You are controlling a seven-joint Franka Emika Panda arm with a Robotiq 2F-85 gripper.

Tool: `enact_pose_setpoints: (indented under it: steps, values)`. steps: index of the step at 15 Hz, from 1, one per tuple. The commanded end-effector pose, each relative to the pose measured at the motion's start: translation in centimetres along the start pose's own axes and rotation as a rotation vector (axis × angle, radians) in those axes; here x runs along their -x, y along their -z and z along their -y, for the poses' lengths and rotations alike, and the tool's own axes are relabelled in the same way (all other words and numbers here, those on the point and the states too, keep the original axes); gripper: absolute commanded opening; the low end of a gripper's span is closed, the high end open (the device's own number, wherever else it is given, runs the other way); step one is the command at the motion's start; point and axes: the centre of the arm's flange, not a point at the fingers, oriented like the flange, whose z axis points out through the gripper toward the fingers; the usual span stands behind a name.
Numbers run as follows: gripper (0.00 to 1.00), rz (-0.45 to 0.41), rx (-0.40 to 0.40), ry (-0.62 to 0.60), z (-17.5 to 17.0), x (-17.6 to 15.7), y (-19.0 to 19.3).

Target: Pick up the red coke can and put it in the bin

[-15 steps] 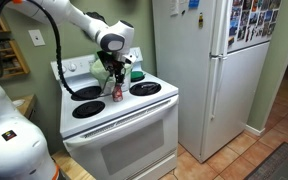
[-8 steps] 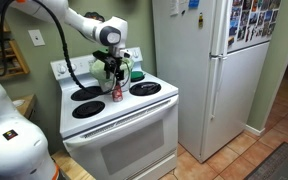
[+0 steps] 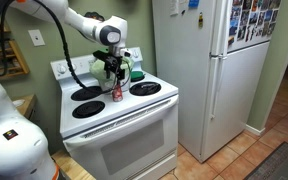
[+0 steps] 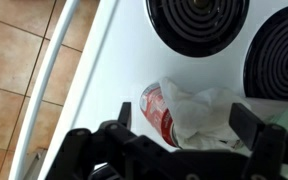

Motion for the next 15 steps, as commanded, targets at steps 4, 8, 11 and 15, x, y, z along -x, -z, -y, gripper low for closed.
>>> enact_pose_setpoints:
  steps: [4, 8, 11, 15]
  values:
    - [1.00, -0.114, 0.075, 0.333, 2.0, 0.2, -0.6]
    - [1.00, -0.063, 0.114, 0.462, 2.1, 0.6, -2.3]
    - [1.00, -0.079, 0.145, 0.528, 2.0, 0.6, -3.4]
    - [1.00, -0.154, 0.146, 0.617, 2.6, 0.3, -4.3]
